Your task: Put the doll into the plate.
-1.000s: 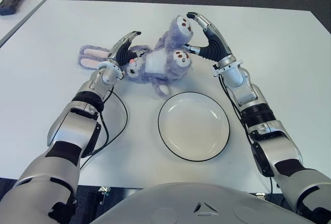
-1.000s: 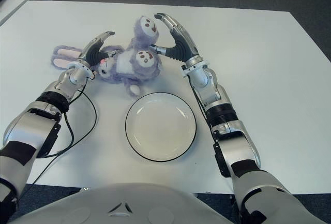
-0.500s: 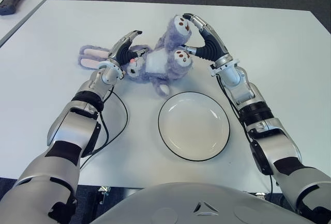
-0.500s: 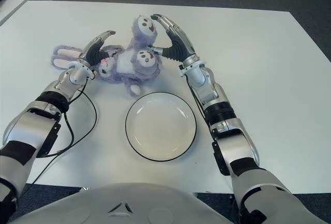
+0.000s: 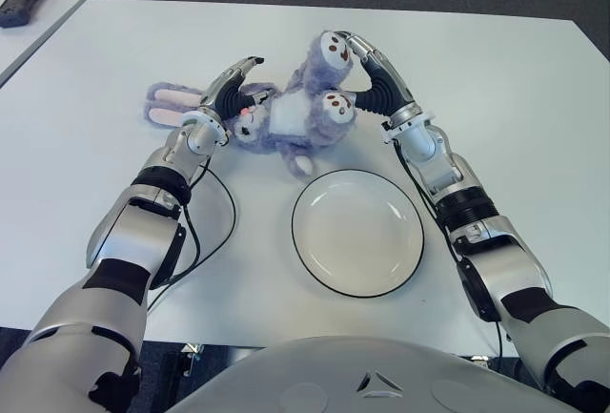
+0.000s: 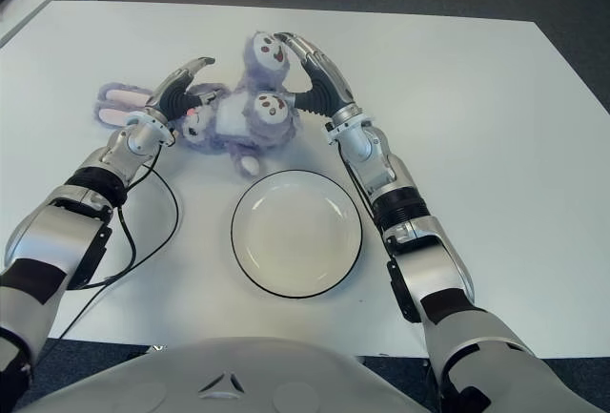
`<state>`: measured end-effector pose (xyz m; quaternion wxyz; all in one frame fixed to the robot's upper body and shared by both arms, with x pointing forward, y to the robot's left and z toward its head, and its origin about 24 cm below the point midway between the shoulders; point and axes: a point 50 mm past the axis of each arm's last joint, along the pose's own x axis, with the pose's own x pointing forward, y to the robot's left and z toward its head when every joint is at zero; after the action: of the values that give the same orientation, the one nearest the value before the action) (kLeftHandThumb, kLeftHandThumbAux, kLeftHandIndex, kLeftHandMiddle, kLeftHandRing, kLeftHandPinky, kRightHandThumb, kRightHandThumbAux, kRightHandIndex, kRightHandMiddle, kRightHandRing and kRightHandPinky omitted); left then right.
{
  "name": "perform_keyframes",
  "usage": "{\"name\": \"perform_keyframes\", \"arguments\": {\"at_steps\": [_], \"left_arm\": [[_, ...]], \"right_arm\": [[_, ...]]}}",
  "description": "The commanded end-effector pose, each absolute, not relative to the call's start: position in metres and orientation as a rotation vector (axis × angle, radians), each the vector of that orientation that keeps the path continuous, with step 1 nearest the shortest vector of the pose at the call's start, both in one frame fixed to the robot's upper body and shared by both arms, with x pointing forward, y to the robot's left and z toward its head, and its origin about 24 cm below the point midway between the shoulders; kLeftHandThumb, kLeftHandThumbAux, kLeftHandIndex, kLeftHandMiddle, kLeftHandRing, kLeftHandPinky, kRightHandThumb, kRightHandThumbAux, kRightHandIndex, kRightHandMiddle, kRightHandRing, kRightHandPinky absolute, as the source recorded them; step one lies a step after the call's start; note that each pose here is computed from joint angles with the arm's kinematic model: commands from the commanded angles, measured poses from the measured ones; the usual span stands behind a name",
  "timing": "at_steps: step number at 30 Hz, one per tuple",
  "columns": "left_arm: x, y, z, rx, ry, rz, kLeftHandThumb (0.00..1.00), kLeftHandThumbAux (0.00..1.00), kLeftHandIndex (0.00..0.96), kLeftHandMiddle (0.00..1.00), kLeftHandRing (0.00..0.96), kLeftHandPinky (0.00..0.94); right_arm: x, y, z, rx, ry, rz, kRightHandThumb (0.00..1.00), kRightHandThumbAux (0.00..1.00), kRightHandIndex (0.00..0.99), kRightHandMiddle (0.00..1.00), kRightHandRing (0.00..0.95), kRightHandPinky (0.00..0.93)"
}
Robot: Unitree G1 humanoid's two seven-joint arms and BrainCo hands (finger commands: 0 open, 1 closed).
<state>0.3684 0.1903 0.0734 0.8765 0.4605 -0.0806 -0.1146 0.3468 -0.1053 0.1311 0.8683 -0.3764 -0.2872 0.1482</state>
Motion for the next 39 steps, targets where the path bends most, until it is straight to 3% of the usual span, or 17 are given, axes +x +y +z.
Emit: {"name": "perform_keyframes", "arguments": {"at_steps": [1, 16, 39], "left_arm": [[0.357, 0.184, 0.045, 1.0, -0.067, -0.35, 0.346, 0.397, 0.0, 0.043, 0.054, 0.029], [0.359, 0.176, 0.048, 0.999, -0.096, -0.361, 0.373, 0.357, 0.0, 0.06, 0.062, 0.058], [0.357, 0.164, 0.039, 1.004, -0.043, -0.461, 0.38, 0.32, 0.013, 0.046, 0.055, 0.083]], "right_arm": [[0.347, -0.098, 0.129, -0.808, -0.608, 0.33, 0.154, 0.416, 0.047, 0.09, 0.083, 0.095], [0.348, -0.087, 0.125, -0.785, -0.604, 0.36, 0.18, 0.469, 0.039, 0.089, 0.084, 0.096], [0.346, -0.078, 0.123, -0.769, -0.598, 0.369, 0.175, 0.471, 0.039, 0.103, 0.103, 0.13]]}}
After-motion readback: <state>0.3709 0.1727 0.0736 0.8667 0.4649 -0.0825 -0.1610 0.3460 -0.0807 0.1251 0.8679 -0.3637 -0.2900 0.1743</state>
